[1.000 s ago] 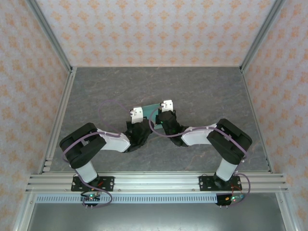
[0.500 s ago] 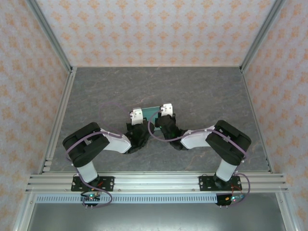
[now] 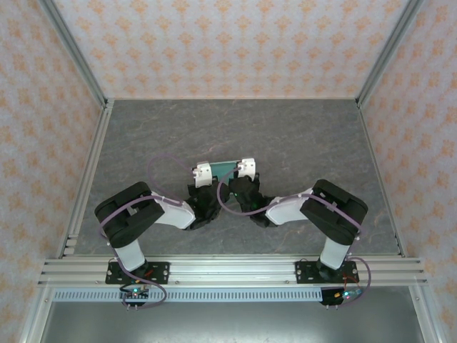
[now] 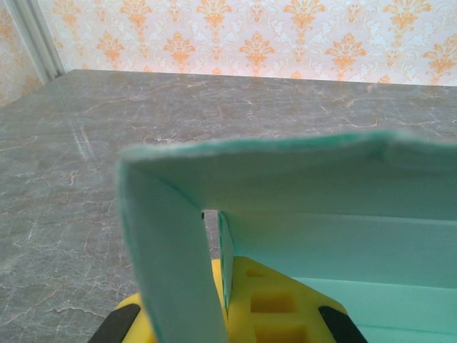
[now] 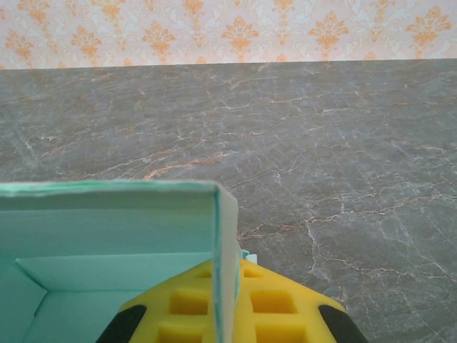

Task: Fold the paper box

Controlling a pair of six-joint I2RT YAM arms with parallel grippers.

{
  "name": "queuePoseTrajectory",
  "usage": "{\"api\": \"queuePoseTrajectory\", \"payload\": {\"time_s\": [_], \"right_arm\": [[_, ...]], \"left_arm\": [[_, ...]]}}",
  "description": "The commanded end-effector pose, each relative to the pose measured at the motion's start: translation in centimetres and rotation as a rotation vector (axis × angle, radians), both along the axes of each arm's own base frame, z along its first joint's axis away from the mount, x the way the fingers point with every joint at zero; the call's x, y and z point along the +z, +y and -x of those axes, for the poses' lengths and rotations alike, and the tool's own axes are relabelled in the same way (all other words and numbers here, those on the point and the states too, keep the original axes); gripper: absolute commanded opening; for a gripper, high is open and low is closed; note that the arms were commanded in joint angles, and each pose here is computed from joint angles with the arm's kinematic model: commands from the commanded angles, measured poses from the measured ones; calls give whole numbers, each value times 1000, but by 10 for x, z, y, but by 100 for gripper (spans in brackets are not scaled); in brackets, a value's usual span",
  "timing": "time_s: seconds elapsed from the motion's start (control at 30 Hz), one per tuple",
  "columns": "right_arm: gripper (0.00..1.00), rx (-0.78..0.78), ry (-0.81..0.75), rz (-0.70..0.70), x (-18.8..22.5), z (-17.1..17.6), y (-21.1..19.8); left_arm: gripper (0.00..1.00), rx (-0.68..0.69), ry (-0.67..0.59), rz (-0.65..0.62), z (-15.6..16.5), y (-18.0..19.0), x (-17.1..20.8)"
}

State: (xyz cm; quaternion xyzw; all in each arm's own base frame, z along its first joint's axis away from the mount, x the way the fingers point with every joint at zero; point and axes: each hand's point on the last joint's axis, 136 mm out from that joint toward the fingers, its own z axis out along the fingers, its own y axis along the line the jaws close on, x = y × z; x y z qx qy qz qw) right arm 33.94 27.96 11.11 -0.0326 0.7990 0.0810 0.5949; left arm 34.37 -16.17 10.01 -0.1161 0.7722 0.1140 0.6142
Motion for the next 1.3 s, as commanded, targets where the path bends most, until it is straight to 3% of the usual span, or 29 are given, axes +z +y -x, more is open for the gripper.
{"api": "queuePoseTrajectory", "payload": {"time_s": [0.0,0.63,1.27], "right_arm": [[2,-29,77,102,-40,14,-17],[2,-68,56,130,-37,13,-26],[2,-105,55,134,-30,8,-26]], "left_arm": [[5,52,110,-181,19,30,-34],[18,69,93,-163,33,40,-22],[45,36,71,-133,55,38,-9]]}}
